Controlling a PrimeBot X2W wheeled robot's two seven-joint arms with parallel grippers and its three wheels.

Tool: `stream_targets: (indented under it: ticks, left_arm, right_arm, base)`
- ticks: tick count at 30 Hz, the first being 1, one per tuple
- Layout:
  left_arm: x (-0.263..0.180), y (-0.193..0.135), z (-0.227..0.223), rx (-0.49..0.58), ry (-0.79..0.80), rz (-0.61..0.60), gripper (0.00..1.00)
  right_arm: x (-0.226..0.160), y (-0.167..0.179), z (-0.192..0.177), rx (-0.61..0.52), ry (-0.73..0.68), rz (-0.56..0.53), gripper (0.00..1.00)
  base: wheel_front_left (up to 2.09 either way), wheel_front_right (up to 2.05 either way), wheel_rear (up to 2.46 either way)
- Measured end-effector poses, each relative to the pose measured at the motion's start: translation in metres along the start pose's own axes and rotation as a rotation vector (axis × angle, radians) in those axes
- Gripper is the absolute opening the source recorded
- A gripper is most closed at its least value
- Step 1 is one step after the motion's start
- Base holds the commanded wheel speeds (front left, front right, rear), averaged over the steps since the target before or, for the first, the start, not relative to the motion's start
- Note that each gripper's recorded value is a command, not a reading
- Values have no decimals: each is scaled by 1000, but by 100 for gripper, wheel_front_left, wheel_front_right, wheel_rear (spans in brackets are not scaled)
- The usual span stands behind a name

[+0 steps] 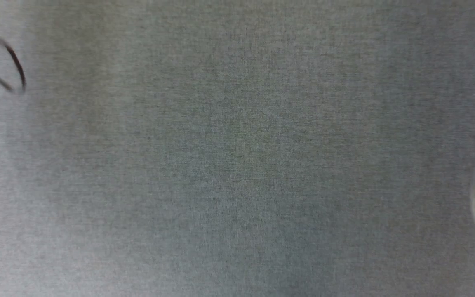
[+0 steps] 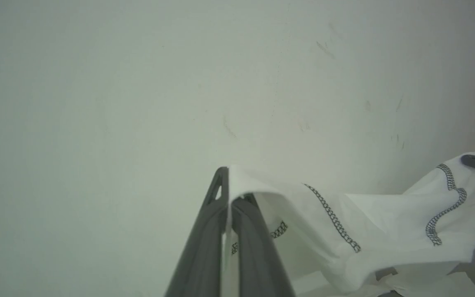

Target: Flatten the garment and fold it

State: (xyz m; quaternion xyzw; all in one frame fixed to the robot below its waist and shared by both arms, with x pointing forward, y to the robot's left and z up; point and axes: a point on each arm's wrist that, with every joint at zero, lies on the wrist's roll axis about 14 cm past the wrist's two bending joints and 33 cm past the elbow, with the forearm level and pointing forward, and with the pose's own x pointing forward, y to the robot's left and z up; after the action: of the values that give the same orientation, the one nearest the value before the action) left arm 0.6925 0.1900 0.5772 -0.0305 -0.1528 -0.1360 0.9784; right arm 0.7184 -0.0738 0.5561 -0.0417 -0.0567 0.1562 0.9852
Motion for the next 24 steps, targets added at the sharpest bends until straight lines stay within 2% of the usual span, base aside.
stream_targets:
  ticks: [10, 17, 24]
  left_arm:
    - [-107, -45, -9, -22, 105, -35, 0]
    - [-178, -77, -9, -35, 185, 3, 0]
    - [-244, -94, -26, -78, 336, 81, 0]
  right_arm:
    - [-112, 5, -3, 126, 46, -28, 0]
    - [-187, 2, -2, 188, 76, -93, 0]
    - [-255, -2, -24, 295, 141, -171, 0]
  base:
    - [0, 0, 0]
    - [0, 0, 0]
    - [0, 0, 0]
